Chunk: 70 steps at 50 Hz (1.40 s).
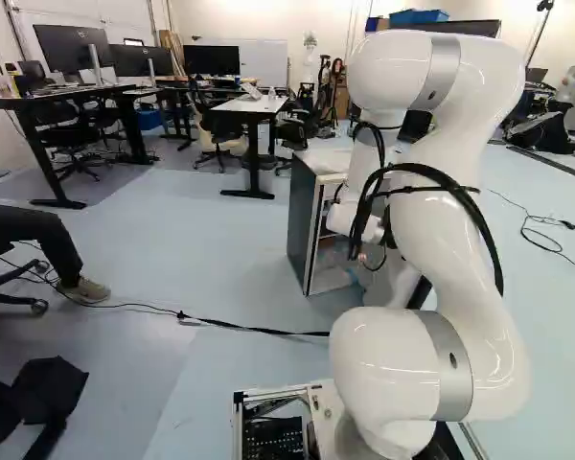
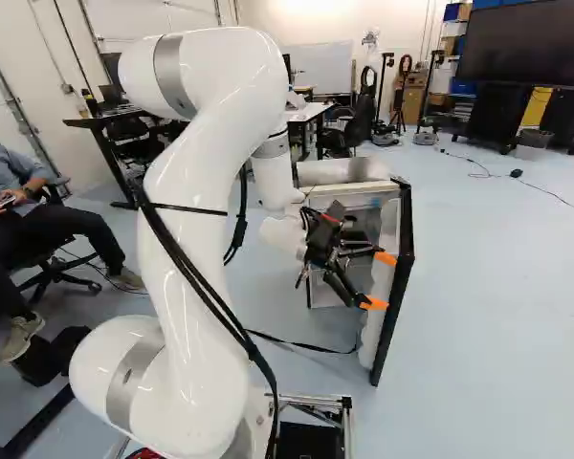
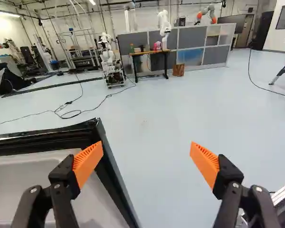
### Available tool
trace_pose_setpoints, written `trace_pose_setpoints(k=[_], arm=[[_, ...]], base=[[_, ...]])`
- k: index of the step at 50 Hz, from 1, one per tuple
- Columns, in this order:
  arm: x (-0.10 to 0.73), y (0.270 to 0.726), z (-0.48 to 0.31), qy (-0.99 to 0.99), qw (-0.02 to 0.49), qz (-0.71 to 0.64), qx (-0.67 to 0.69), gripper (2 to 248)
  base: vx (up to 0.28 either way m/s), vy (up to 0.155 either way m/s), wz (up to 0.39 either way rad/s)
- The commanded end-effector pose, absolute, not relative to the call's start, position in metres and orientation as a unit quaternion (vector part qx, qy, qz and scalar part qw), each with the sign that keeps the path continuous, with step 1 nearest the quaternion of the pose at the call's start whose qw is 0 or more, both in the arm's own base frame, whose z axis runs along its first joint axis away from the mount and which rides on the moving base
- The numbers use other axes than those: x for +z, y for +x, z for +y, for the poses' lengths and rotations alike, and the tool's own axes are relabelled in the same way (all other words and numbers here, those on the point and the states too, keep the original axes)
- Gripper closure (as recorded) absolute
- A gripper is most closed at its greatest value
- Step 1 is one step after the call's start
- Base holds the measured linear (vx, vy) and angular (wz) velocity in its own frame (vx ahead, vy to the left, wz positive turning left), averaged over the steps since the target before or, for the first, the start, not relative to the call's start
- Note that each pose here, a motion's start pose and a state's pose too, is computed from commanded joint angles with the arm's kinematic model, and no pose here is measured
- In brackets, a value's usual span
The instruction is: Open the fridge door
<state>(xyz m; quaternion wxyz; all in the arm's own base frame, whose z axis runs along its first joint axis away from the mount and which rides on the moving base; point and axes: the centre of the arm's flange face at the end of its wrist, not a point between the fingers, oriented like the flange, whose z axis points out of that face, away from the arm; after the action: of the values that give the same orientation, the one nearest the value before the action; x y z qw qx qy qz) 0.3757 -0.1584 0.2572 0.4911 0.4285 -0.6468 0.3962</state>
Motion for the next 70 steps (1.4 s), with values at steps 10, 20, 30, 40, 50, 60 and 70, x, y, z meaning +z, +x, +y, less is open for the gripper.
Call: trace_pose_setpoints(k=[10, 20, 30, 40, 50, 60, 70], arm=[[0.255, 0.357, -0.136, 0.454, 0.493, -0.627, 0.397, 3], [0.253, 0.338, -0.113, 0.483, 0.494, -0.603, 0.400, 3], [0.251, 0.322, -0.089, 0.512, 0.491, -0.575, 0.407, 3], [0.251, 0.317, -0.068, 0.539, 0.480, -0.548, 0.423, 3], [0.251, 0.322, -0.049, 0.558, 0.465, -0.527, 0.442, 3], [0.252, 0.334, -0.035, 0.568, 0.450, -0.514, 0.459, 3], [0.254, 0.354, -0.031, 0.564, 0.439, -0.518, 0.471, 3]], base=[[0.000, 0.000, 0.000], [0.000, 0.000, 0.000], [0.000, 0.000, 0.000], [0.000, 0.000, 0.000], [0.000, 0.000, 0.000], [0.000, 0.000, 0.000], [0.000, 0.000, 0.000]])
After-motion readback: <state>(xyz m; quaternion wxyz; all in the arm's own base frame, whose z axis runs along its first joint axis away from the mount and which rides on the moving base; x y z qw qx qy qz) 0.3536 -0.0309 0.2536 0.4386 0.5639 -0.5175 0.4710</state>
